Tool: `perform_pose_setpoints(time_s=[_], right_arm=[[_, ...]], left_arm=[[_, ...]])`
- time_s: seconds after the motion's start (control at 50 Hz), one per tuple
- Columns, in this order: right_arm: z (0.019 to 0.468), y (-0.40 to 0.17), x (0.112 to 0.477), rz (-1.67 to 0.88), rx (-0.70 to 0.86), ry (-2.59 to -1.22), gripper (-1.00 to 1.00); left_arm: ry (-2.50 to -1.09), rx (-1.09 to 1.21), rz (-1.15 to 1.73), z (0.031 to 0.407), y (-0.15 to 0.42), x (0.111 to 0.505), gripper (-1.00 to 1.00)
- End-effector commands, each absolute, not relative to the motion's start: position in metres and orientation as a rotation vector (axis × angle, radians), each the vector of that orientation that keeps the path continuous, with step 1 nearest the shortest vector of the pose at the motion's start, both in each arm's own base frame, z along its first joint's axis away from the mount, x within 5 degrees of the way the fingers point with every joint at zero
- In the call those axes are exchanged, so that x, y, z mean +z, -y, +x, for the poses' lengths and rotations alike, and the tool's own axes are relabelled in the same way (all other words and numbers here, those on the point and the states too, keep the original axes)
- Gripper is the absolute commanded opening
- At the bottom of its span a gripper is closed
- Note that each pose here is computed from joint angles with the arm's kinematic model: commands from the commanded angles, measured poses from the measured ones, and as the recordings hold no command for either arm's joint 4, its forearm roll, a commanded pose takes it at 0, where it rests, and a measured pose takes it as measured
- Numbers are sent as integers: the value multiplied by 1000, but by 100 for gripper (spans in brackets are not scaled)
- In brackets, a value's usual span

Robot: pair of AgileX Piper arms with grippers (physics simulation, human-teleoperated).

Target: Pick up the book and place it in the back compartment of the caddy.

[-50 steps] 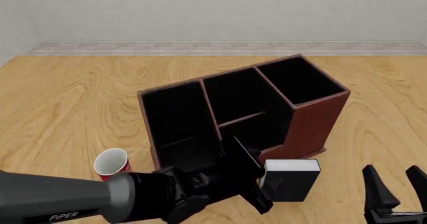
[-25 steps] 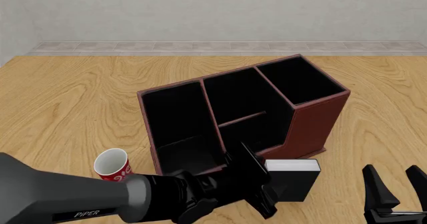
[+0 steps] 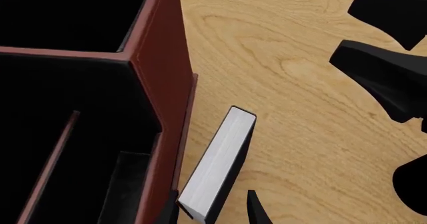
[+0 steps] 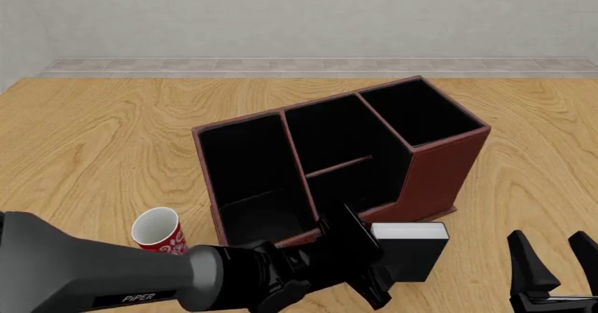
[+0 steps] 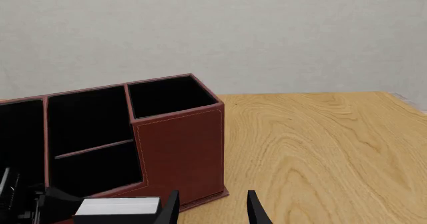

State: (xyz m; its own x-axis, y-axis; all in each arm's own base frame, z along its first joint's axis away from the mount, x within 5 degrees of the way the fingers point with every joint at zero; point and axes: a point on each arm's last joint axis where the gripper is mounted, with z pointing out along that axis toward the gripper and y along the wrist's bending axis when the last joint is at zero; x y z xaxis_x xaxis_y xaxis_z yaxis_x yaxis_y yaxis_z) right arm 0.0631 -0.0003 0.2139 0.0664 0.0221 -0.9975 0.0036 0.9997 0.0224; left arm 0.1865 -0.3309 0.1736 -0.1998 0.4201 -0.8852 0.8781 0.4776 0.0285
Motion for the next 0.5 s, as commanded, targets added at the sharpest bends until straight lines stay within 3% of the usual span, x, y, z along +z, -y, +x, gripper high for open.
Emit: perform_pose_setpoints(time_s=[0.02, 0.22, 0.24, 0.5], right_arm=[[62, 0, 214, 18, 12, -1502, 100], [64, 0, 214, 22, 15, -1505, 100], [63, 0, 214, 19, 12, -1503, 100], [63, 0, 214, 19, 12, -1503, 100]], left_arm=[[-1804, -624, 1109, 185, 332, 172, 100], [-1769, -627, 1133, 178, 332, 176, 100], [-1762, -627, 1146, 176, 333, 175, -100], [-1752, -634, 1150, 172, 332, 180, -100]])
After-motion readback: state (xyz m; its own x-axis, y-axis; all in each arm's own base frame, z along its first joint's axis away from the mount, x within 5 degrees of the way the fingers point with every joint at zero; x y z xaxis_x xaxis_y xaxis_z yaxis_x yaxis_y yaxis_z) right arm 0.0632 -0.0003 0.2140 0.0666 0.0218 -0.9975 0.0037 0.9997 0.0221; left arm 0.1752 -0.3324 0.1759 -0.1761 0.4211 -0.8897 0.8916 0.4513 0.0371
